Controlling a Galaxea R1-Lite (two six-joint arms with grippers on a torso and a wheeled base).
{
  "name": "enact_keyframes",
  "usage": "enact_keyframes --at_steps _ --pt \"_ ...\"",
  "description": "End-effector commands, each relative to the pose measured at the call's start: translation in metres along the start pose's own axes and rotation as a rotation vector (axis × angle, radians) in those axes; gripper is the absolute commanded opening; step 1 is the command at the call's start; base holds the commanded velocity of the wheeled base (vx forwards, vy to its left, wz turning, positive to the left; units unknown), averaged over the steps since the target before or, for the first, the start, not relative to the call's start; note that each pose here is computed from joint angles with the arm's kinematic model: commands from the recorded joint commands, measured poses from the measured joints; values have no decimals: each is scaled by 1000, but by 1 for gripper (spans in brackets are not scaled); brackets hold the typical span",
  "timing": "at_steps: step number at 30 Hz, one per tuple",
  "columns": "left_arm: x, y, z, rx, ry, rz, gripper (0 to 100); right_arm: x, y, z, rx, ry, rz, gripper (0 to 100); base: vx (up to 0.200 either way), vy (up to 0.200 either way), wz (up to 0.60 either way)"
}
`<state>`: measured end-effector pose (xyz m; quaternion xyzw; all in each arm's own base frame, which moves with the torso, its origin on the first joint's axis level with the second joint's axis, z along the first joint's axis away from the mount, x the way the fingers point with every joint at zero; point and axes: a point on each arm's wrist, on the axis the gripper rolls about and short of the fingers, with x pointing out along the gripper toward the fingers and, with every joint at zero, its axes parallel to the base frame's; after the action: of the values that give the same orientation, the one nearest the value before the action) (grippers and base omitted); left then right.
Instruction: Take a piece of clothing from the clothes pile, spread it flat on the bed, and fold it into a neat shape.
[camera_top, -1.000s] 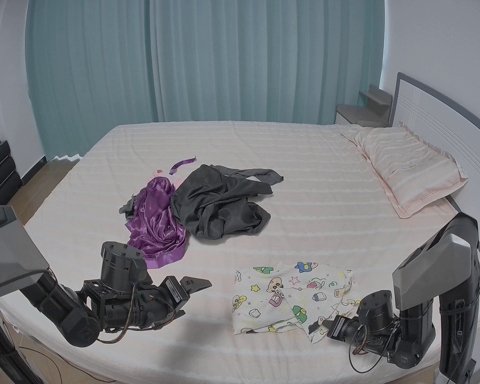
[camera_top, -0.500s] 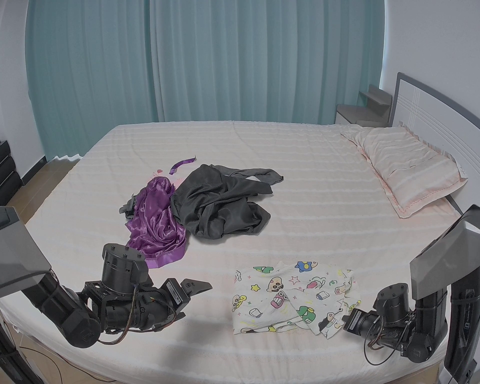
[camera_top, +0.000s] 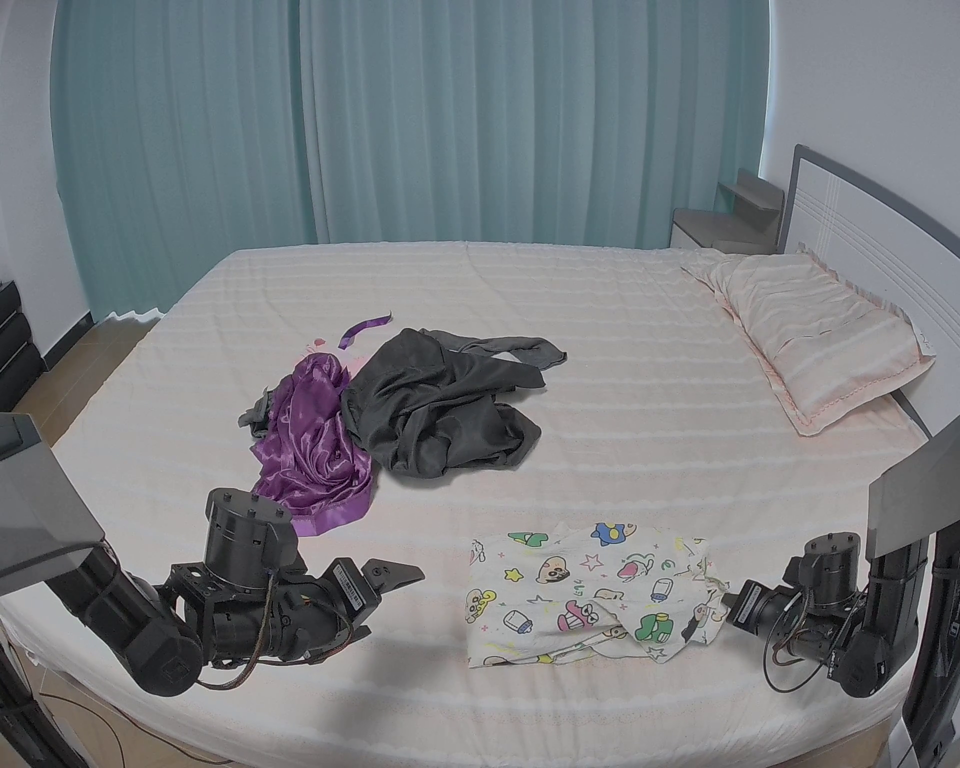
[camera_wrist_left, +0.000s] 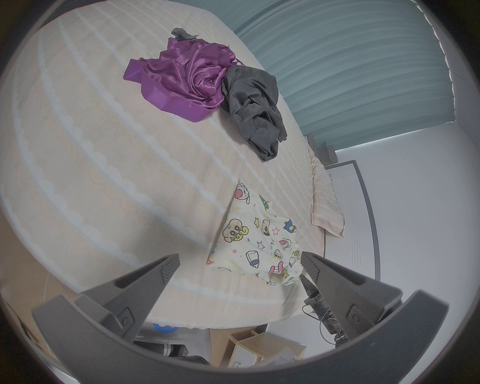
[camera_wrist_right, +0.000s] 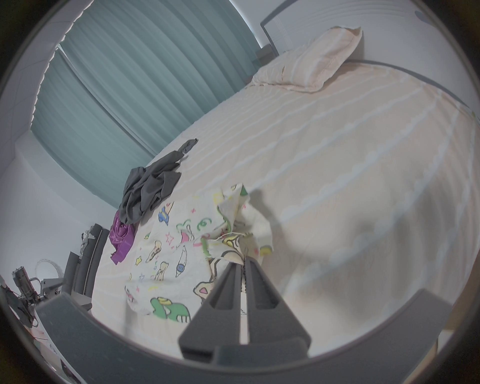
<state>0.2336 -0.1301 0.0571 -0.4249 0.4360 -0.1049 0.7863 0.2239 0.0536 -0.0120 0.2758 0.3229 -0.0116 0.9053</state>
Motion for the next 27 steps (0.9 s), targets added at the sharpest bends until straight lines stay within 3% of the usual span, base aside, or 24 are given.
enact_keyframes --at_steps 1,10,19,20,21,27 --pt "2 1 0 0 2 5 100 3 -3 15 0 -64 3 0 0 0 0" --pt "2 1 0 -1 3 7 100 3 1 30 -35 -69 36 0 0 0 0" --pt "3 2 0 -1 4 9 100 2 -9 35 -67 -38 -24 0 0 0 0" --pt "3 2 0 -1 4 9 100 2 -11 30 -82 -2 -42 0 0 0 0" --pt "3 2 0 -2 5 10 100 3 -12 27 -89 24 -51 100 0 0 0" --pt "3 2 -1 -2 6 11 100 4 -13 23 -93 59 -39 100 0 0 0"
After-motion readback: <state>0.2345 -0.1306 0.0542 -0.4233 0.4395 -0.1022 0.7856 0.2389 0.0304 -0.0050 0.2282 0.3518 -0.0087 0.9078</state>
